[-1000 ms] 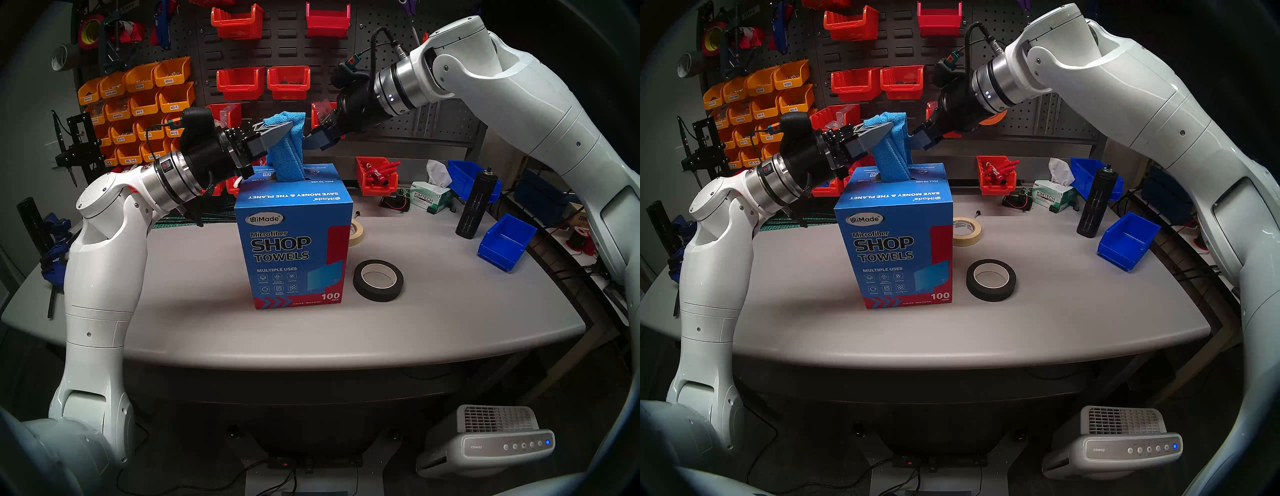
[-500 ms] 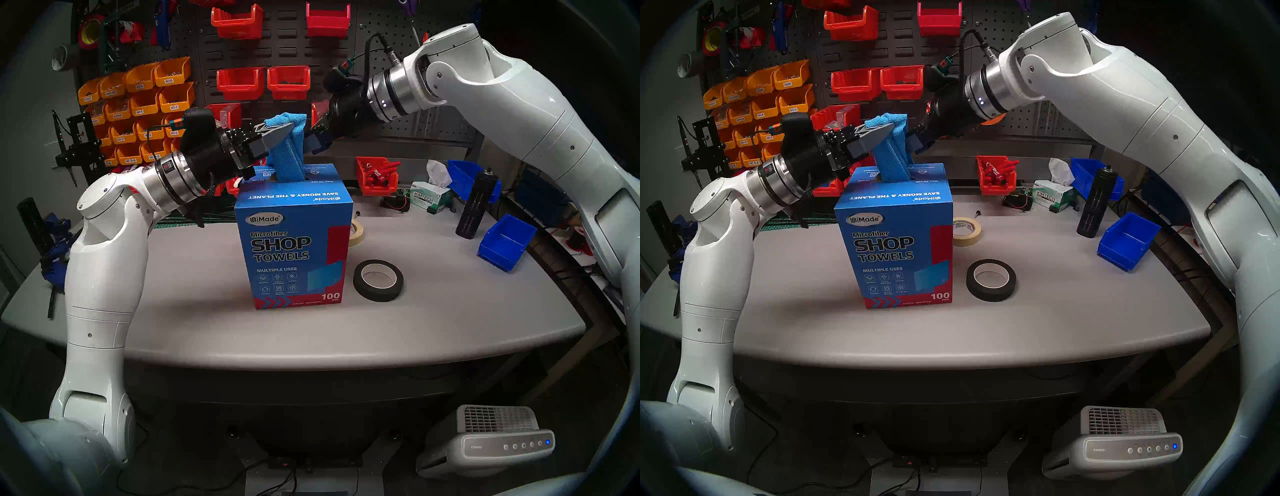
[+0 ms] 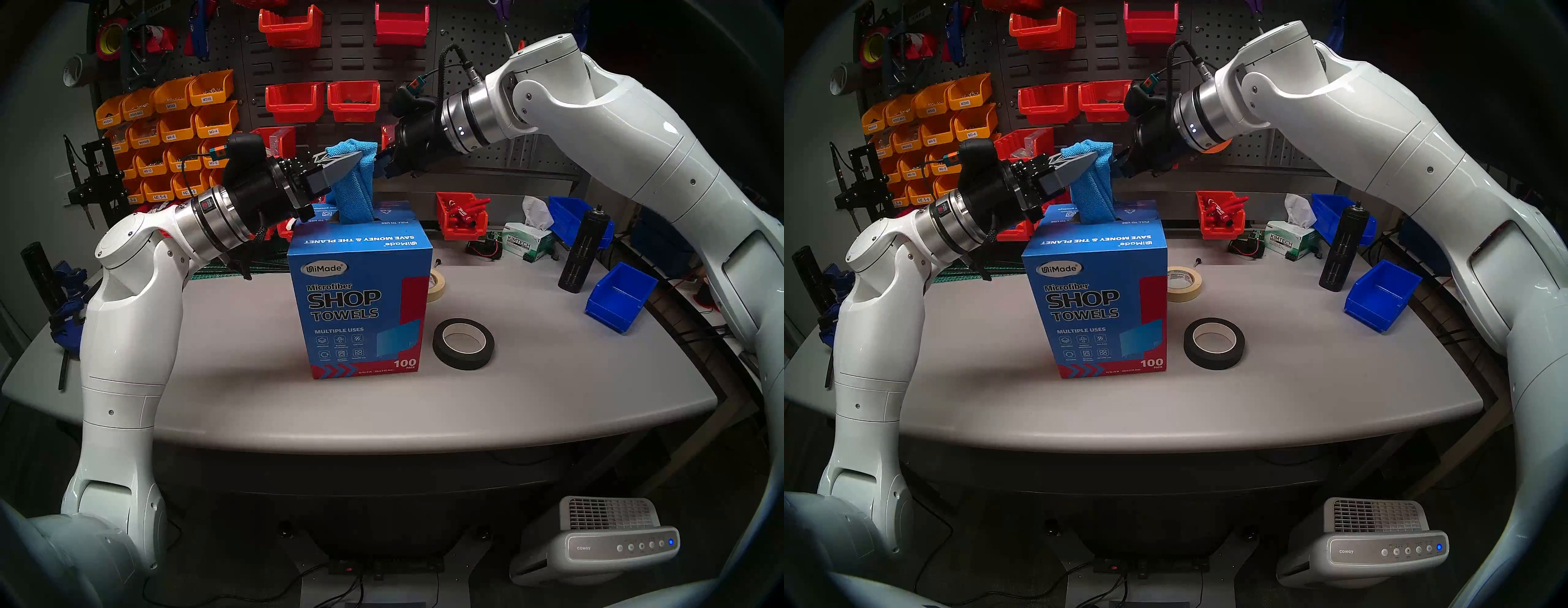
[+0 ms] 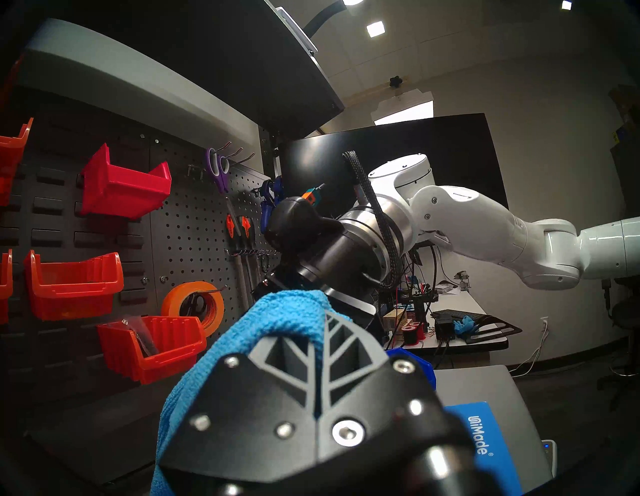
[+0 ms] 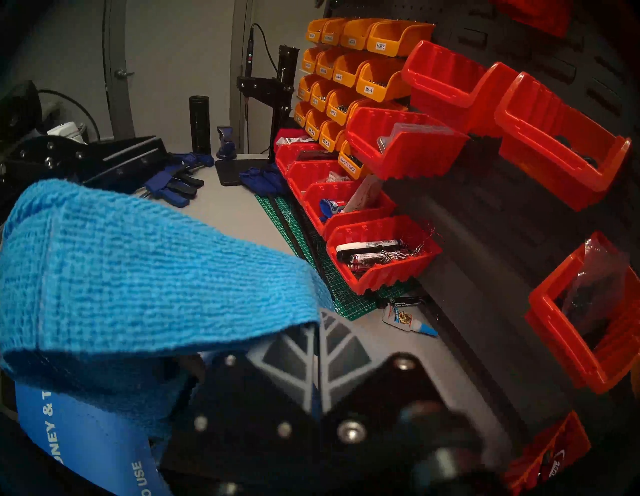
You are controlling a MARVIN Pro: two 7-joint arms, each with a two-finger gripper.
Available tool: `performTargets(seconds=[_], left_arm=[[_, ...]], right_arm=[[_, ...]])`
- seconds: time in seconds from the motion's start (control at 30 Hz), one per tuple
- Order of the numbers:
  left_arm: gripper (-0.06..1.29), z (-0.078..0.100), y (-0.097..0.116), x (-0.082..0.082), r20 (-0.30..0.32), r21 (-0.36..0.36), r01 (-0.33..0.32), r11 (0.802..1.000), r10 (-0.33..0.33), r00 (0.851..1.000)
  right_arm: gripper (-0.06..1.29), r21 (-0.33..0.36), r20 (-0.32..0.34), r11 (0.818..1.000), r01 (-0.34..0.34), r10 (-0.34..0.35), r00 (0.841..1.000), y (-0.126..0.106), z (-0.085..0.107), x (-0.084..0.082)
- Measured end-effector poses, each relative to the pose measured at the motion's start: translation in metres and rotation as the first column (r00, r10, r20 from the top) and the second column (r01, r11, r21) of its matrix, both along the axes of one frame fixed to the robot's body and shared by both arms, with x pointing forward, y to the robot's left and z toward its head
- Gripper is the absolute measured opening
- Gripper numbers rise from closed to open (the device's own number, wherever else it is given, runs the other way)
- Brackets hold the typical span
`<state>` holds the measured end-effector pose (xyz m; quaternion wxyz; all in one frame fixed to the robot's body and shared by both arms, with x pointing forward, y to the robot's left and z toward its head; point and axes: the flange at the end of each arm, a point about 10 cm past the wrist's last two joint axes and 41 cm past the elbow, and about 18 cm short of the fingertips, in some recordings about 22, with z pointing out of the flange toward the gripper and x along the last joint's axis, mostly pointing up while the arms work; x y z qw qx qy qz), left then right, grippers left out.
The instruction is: Take out a shop towel
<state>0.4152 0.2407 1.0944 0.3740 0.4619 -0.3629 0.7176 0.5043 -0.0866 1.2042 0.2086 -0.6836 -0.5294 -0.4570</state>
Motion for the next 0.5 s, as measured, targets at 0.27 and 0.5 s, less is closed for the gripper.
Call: performTargets(seconds=[0.27, 0.5], left_arm=[[-0.02, 0.0001, -0.0012, -0.0006, 0.000, 0.003, 0.000, 1.000, 0.000, 1.000], [-0.02, -0.0005, -0.0023, -0.0021, 0.000, 0.008, 0.000, 1.000, 0.000, 1.000]], right_arm=[[-0.04, 0.005, 0.005, 1.000, 0.006, -0.006, 1.000, 0.0010, -0.0008, 0.0022], [-0.04, 0.019, 0.042, 0.999, 0.035, -0.036, 0.998, -0.0021, 0.0065, 0.0093]])
